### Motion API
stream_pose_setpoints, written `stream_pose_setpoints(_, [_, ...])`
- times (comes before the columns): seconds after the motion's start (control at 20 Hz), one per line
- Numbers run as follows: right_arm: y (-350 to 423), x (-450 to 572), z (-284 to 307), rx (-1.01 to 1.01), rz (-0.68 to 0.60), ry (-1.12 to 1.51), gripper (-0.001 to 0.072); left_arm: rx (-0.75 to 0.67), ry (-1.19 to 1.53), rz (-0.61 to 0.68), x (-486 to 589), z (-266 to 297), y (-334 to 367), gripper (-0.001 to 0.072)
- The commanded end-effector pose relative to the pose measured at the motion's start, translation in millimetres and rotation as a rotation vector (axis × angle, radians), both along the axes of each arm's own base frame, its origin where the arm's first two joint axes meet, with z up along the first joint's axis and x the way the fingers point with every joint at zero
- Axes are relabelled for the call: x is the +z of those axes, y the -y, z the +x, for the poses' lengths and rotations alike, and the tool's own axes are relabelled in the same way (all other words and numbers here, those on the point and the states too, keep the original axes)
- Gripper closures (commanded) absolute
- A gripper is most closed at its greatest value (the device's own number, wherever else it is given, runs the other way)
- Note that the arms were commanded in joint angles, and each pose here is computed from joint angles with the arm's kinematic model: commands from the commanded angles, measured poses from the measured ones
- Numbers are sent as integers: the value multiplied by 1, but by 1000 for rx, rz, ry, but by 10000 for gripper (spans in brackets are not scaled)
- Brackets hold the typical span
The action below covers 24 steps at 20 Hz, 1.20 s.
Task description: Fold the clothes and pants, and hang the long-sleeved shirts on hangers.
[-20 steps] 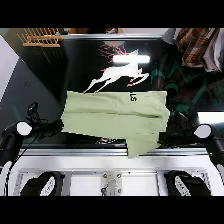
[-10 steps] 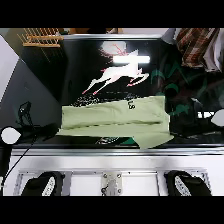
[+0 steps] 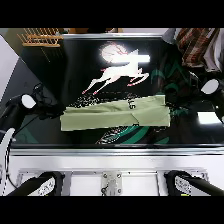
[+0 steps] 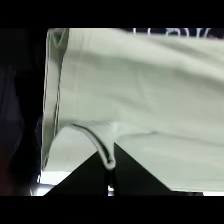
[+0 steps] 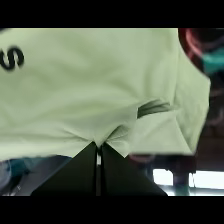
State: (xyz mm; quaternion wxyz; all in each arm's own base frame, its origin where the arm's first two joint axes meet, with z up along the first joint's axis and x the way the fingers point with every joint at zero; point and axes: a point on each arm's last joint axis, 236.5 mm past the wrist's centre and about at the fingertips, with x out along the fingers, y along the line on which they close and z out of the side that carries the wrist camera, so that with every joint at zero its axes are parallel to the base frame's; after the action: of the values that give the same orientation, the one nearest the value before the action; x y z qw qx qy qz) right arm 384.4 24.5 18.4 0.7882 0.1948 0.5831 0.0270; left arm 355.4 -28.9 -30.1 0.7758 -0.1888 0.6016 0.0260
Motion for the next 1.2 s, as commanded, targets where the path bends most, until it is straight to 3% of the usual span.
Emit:
stream_pose_setpoints(0.0, [-4, -19, 52, -44, 26, 79, 699, 2, -23, -2, -22, 40, 0, 701])
stream_pose_setpoints(0.25, [-9, -40, 81, -88, 48, 129, 687, 1, -48, -4, -38, 67, -2, 700])
stream_pose_setpoints(0.3, [-10, -38, 85, -100, 63, 143, 635, 1, -44, -4, -38, 70, -2, 600])
stream_pose_setpoints(0.35, [-13, -34, 89, -102, 80, 164, 346, 3, -27, -3, -35, 76, -2, 286])
stream_pose_setpoints(0.4, [-20, -28, 93, -73, 100, 191, 38, 4, -3, -2, -29, 83, -2, 181])
stream_pose_setpoints(0.45, [-21, -21, 96, -50, 109, 214, -2, 4, 30, 0, -16, 91, -3, 182])
stream_pose_setpoints(0.55, [-11, -5, 96, -21, 108, 227, -2, -2, 97, 2, 19, 103, -3, 182])
stream_pose_setpoints(0.6, [1, -1, 91, 3, 103, 212, -2, -9, 115, 3, 34, 102, -2, 215])
stream_pose_setpoints(0.75, [51, -16, 60, 20, 110, 108, -2, -50, 159, 2, 68, 89, 13, 698])
stream_pose_setpoints(0.95, [110, -65, 26, -24, 176, -36, -2, -145, 174, -8, 73, 63, 56, 700])
stream_pose_setpoints(1.15, [110, -115, 14, -39, 285, -145, -2, -266, 148, -17, 56, 40, 107, 701])
